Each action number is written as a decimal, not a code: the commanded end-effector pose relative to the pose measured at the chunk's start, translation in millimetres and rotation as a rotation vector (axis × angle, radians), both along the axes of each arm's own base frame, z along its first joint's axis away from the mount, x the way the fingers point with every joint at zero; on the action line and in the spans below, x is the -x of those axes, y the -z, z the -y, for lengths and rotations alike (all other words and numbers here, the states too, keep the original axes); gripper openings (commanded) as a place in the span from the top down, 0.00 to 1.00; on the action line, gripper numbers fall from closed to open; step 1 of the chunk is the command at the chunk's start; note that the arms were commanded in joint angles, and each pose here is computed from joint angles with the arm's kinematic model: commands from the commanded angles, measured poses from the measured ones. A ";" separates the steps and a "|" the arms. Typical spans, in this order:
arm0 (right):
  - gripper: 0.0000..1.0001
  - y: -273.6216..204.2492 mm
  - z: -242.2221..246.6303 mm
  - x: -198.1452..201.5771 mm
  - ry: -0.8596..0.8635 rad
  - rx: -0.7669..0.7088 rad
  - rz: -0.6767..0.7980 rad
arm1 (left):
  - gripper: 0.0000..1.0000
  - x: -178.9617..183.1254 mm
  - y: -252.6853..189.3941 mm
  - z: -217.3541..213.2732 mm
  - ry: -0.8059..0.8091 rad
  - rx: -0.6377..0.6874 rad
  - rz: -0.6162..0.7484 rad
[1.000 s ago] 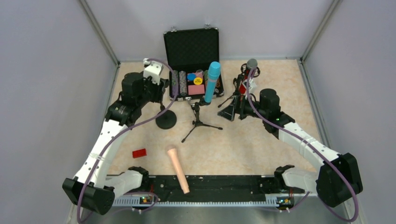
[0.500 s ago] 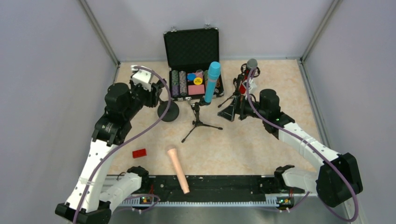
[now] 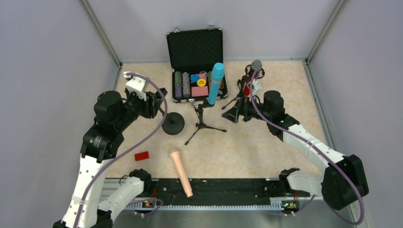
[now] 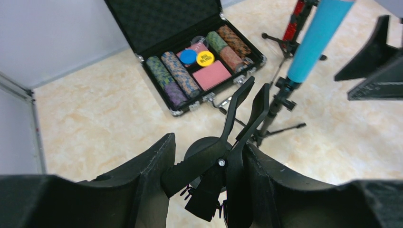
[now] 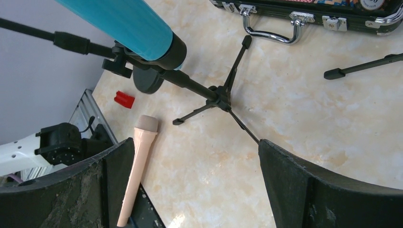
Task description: Attach the microphones to the stand
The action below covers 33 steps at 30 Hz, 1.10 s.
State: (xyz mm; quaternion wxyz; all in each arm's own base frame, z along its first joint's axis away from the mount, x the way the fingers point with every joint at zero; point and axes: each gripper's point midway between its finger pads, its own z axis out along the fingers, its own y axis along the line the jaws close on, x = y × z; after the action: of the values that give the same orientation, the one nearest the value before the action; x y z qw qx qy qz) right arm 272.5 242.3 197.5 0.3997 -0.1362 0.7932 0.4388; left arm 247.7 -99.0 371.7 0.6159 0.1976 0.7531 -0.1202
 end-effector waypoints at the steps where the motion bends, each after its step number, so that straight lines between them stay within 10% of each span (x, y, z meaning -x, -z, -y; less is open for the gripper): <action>1: 0.01 -6.7 -2.3 -7.2 0.004 0.008 0.045 | 1.00 21.6 -35.2 17.5 0.113 0.095 0.073; 15: 0.01 5.0 4.6 -10.2 0.060 0.026 0.021 | 1.00 41.6 -22.7 86.6 0.469 0.374 -0.026; 33: 0.01 14.8 11.6 -11.2 0.105 0.046 0.003 | 1.00 26.6 19.0 145.7 0.538 0.223 -0.079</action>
State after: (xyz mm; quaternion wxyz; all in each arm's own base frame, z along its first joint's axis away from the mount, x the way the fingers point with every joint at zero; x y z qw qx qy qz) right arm 283.4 230.3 175.3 0.4046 -0.1040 0.8172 0.3971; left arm 207.7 -232.2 320.7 0.4895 0.2978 0.7242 -0.3838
